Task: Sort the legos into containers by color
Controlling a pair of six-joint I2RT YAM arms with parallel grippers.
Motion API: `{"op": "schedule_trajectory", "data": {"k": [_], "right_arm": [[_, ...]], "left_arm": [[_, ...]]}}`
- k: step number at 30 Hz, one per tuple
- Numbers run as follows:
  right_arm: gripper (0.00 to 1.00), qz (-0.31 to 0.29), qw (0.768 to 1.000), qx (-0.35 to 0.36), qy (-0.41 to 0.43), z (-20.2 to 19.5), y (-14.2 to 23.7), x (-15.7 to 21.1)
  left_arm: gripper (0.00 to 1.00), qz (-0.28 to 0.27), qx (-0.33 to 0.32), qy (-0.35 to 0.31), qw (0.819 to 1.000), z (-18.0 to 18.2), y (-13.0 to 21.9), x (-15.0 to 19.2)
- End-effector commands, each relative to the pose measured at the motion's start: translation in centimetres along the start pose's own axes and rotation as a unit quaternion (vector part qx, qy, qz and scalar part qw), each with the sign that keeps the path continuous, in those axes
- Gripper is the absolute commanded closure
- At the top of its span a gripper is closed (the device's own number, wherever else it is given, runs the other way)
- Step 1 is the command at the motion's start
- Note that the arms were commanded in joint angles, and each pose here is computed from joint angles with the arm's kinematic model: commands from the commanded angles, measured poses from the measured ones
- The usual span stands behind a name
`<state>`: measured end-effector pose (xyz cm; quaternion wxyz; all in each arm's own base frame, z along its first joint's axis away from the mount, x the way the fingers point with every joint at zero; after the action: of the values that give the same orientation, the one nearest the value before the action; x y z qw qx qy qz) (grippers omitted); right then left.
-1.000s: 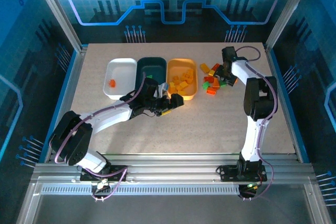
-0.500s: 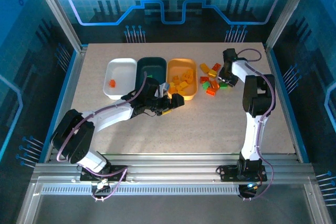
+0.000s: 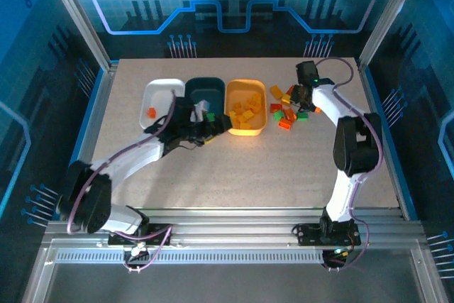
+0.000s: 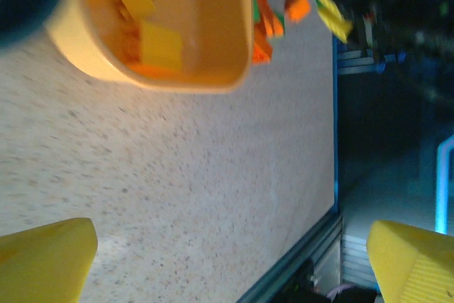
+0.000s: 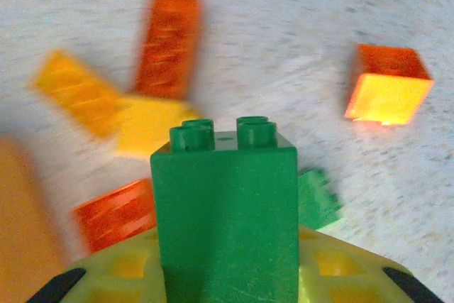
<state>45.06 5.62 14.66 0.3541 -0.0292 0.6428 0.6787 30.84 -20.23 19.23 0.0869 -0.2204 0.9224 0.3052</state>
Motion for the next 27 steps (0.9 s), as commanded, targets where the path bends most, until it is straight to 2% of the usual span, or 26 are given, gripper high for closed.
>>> {"op": "schedule_trajectory", "data": {"k": [1, 3, 6, 9, 12, 16, 18, 20, 27], "right_arm": [[0.73, -0.017, 0.995, -0.067, 0.075, 6.0, 3.5, 3.0], [0.73, -0.008, 0.985, -0.113, 0.133, 11.0, 4.4, 6.0], [0.73, 0.004, 0.956, -0.176, 0.235, 18.7, 5.5, 11.4], [0.73, 0.007, 0.938, -0.189, 0.29, 23.6, 5.5, 14.2], [0.72, 0.017, 0.927, -0.197, 0.319, 26.9, 4.4, 15.8], [0.65, 0.038, 0.919, -0.187, 0.345, 29.2, 3.1, 16.8], [0.52, 0.041, 0.919, -0.18, 0.35, 29.7, 3.2, 16.5], [0.43, 0.034, 0.917, -0.181, 0.355, 29.9, 3.9, 16.3], [0.41, -0.04, 0.924, -0.171, 0.339, 27.5, 9.6, 11.8]], "left_arm": [[0.01, -0.065, -0.052, 0.051, 0.995, 3.9, 3.7, -1.6], [0.01, -0.103, -0.083, 0.088, 0.987, 6.5, 5.6, -2.3], [0.01, -0.151, -0.123, 0.16, 0.968, 10.8, 8.6, -2.6], [0.01, -0.169, -0.104, 0.192, 0.961, 12.6, 10.4, -2.5], [0.01, -0.171, -0.104, 0.194, 0.96, 13.1, 11.2, -1.8], [0.01, -0.156, -0.09, 0.182, 0.967, 12.9, 11.1, -1.0], [0.01, -0.148, -0.083, 0.176, 0.97, 12.5, 11.1, -0.9], [0.01, -0.144, -0.074, 0.169, 0.972, 12.1, 11.1, -1.0], [0.01, -0.141, -0.032, 0.161, 0.976, 10.7, 10.8, -1.6]]}}
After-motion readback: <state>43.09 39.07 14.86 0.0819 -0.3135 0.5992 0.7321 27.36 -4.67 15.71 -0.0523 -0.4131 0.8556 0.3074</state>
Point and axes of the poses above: each hand's point on the last joint's axis, 136 mm out from that joint toward the fingers, its own y axis back along the fingers, its own z axis along the line the jaws close on, x = y × z, the point moved 4 cm from there along y, back along the fingers, and after that the axes turned 1 degree about -y, right-handed, at the moved point
